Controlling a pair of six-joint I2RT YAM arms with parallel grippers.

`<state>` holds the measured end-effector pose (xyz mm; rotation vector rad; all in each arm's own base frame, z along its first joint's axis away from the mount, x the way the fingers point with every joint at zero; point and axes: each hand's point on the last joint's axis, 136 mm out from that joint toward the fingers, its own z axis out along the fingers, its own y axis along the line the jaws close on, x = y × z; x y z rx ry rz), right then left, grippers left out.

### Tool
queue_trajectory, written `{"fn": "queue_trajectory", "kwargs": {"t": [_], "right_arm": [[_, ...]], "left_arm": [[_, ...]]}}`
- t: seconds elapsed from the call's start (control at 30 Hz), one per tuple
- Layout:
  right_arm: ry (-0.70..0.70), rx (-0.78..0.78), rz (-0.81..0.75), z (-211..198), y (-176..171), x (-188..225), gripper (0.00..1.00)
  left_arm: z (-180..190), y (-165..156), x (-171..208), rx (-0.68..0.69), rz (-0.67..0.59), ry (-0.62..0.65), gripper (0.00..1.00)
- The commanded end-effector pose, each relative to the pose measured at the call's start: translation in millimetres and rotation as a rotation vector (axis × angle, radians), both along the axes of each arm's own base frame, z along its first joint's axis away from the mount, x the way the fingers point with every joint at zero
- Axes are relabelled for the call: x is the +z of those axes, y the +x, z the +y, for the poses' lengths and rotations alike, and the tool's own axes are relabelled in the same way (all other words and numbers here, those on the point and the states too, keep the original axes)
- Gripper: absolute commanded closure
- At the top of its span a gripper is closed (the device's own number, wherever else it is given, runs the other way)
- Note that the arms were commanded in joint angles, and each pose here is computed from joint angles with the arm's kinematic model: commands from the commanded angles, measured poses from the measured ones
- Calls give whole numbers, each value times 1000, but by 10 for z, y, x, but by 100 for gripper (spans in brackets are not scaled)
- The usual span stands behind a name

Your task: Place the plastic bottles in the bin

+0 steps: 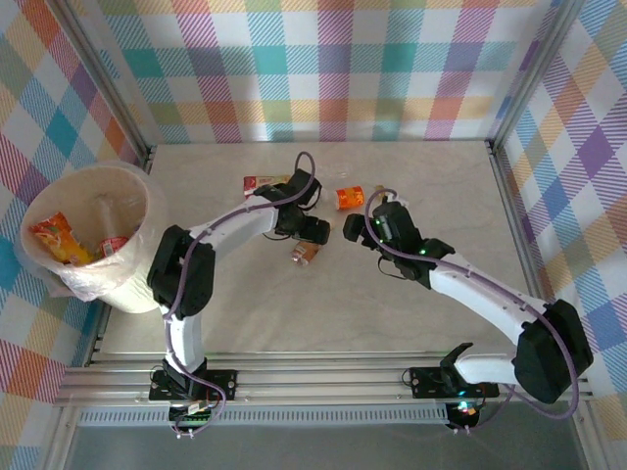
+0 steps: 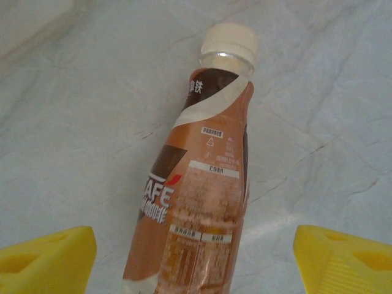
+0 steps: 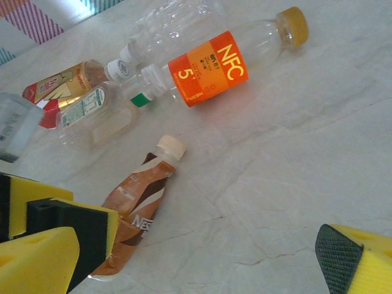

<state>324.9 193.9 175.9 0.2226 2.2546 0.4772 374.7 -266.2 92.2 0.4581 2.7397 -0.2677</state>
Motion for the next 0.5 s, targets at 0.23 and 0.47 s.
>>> {"fn": "queue_trajectory", "kwargs": {"t": [0.23, 0.47], "right_arm": [[-74, -3, -27, -108, -9, 0, 0], [-73, -4, -26, -103, -1, -15, 0]], "left_arm": [[-58, 73, -482, -73, 54, 172, 27], [-65, 73, -702, -104, 65, 227, 34]]}}
